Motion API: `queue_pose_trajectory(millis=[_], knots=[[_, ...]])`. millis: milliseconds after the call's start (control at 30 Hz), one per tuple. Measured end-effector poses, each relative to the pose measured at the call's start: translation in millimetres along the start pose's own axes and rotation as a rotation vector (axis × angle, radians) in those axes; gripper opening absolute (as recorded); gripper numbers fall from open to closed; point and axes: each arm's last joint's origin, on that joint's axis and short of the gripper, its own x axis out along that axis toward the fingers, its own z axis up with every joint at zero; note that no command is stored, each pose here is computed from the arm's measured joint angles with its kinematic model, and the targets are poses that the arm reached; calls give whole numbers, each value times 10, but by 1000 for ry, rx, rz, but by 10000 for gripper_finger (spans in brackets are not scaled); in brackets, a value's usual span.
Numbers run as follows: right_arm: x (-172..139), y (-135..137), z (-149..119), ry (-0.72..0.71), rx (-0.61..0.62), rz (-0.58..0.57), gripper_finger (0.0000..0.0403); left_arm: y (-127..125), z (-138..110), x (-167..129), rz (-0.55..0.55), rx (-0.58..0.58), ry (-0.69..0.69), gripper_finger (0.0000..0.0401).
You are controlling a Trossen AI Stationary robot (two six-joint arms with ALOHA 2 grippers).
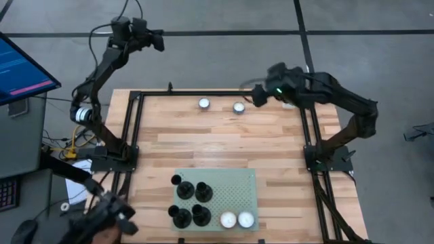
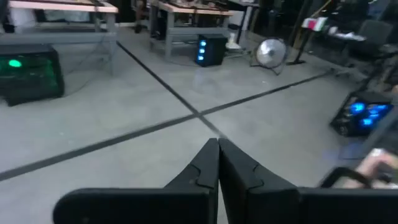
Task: Stock candles on shelf
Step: Put the blue scented candle on the shelf
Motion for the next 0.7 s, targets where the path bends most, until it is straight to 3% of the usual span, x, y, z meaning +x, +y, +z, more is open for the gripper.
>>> queue_pose_trajectory(millis=[167,233,400,533,700], knots=[[640,41,200,56,-195,33,382,-153,179,-225,-17,0,-41,6],[958,97,276,60,-229,105,382,-184,247,-305,-15,12,-69,6],[1615,213,330,85,-196,271,382,-209,287,-376,-11,8,-77,6],[2118,504,136,150,-198,286,382,-210,303,-397,-10,-10,-85,7],[2502,718,-74,240,-53,307,382,-226,155,-277,-30,-58,18,6]])
